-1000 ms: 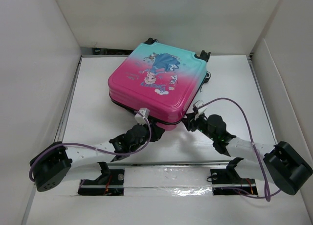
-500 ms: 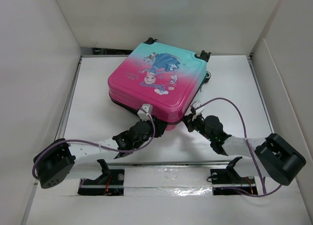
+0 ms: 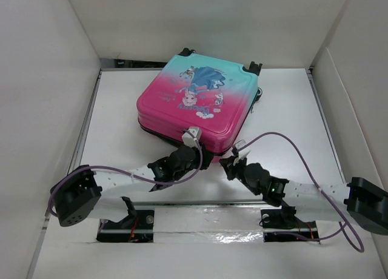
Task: Pack the luggage
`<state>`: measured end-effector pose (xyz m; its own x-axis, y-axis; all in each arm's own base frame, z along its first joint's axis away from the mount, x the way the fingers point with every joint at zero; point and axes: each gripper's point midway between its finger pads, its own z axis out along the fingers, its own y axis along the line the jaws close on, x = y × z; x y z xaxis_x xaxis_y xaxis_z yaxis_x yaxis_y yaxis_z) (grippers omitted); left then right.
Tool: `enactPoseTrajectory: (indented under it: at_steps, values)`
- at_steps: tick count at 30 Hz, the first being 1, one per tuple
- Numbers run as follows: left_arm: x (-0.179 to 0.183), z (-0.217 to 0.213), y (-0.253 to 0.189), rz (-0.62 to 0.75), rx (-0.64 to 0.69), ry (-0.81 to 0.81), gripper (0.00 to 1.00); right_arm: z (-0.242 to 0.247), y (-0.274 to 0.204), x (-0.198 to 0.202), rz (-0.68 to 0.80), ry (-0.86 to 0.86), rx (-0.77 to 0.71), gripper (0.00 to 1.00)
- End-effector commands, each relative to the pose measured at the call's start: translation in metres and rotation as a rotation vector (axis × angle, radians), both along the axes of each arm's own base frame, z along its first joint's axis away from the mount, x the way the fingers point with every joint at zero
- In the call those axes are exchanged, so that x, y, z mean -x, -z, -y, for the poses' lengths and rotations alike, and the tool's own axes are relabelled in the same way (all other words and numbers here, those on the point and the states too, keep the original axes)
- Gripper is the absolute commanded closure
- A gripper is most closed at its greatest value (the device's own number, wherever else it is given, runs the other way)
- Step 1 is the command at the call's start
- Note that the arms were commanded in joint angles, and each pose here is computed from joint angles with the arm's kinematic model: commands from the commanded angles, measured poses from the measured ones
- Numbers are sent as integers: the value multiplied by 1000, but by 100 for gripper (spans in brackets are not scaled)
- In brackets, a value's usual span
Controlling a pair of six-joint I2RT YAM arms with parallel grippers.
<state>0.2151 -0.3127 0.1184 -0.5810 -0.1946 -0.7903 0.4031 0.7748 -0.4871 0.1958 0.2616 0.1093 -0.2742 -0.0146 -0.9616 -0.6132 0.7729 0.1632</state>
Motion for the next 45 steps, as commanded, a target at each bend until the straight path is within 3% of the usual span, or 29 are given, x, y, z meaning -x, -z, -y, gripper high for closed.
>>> enactPoseTrajectory:
  at_steps: [1,6,9,10,13,16,19,22,25,26,28,34,38,45]
  values:
    - [-48,22,-85,176,199,-97,81,-45,5,68,-140,-270,-19,100]
    - [-48,24,-95,169,209,-97,76,-66,-36,44,-100,-136,-240,100]
    - [-39,-3,-94,150,192,-142,56,-61,-33,40,-110,-99,-232,100]
    - [-34,-14,-86,137,165,-155,45,-59,-31,40,-113,-93,-216,100]
    - [-26,-66,-76,125,105,-279,32,-51,-29,44,-120,-103,-189,100]
    - [-29,-121,-87,128,133,-445,35,-45,-30,44,-109,-99,-193,100]
    - [-46,-164,-121,185,226,-602,48,-44,-31,46,-102,-109,-190,100]
    - [-67,-175,-150,214,332,-639,55,-43,-34,43,-75,-117,-165,100]
    - [-101,-199,-169,204,401,-699,58,-43,-35,42,-75,-116,-137,100]
    - [-114,-226,-173,209,433,-771,58,-44,-34,43,-74,-123,-131,100]
    - [-131,-235,-181,223,491,-752,59,-43,-31,44,-72,-131,-116,100]
    - [-201,-305,-118,36,507,-920,63,-36,-30,42,-76,-140,-106,100]
    - [-231,-310,-72,-99,390,-918,64,-34,-36,41,-56,-156,-88,100]
    - [-257,-278,-43,-193,417,-769,64,-35,-37,27,-48,-152,-59,100]
